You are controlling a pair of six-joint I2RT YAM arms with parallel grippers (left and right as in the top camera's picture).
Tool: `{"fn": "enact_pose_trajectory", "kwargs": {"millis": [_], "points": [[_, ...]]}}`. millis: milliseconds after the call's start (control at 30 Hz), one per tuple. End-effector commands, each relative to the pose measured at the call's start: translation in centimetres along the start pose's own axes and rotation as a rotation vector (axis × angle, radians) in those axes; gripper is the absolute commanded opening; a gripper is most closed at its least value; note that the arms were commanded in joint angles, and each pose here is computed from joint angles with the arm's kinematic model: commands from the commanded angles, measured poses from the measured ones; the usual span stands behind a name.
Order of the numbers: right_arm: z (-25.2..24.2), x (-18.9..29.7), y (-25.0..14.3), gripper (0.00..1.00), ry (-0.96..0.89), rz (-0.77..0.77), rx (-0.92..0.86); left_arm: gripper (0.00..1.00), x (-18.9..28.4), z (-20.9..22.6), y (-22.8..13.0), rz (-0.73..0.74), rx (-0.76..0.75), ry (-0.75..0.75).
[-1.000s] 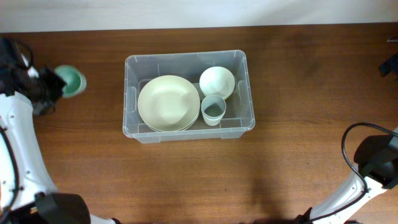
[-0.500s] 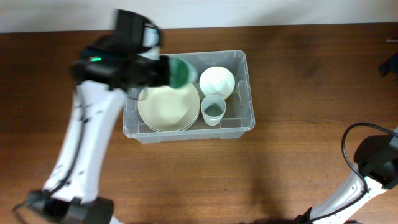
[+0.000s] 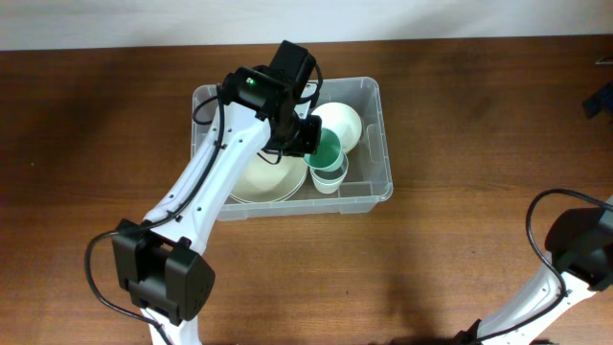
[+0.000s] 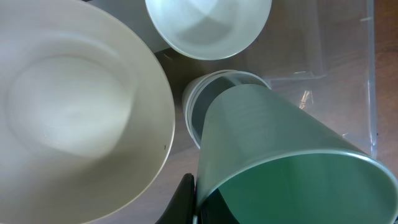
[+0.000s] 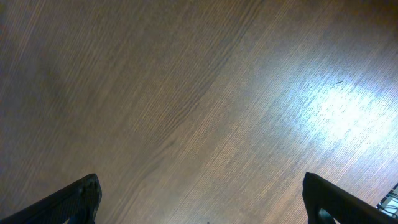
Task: Pack container
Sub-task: 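Lower the mint cup into the grey cup and release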
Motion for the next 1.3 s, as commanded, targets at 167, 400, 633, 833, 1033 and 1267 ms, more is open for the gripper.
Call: {"fn": "enact_pose_trajectory", "kwargs": {"millis": [167,400,633,833,1033,1267], "points": [[-0.1,0.1,-0.1,0.99,-0.011,-0.002,-0.002,0.23,0.1,-0.2,-0.1,0.004,-0.024,-0.011],[-0.1,0.1,-0.1,0.99,-0.011,-0.001,-0.002,0.97,0.1,-0.1,0.0,-0.001,-0.021,0.000],[-0.1,0.1,-0.1,0.99,-0.011,-0.001,-0.002,0.99,0.8,3.1,0.3,-0.041,0.017,0.255],[-0.1,0.1,-0.1,0.99,-0.011,-0.002,-0.002,1.00,1.4,5.9,-0.2,0.029,0.081,0.307],[-0.1,0.1,-0.1,0.99,-0.011,-0.001,-0.002,0.99,1.4,5.9,-0.2,0.027,0.081,0.308],[-0.1,0.1,-0.1,0.99,-0.011,-0.002,-0.002,0.99,1.4,6.0,-0.5,0.044,0.081,0.319]]}}
Point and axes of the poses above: each gripper's point midway between its finger pads, its own x axis back along the fingers, its own z axis along the line the jaws close on, y = z × x, the point moved 10 cm from there along x, back along the fingers, and after that the axes turned 3 degrees about x, right-handed, at the moved point
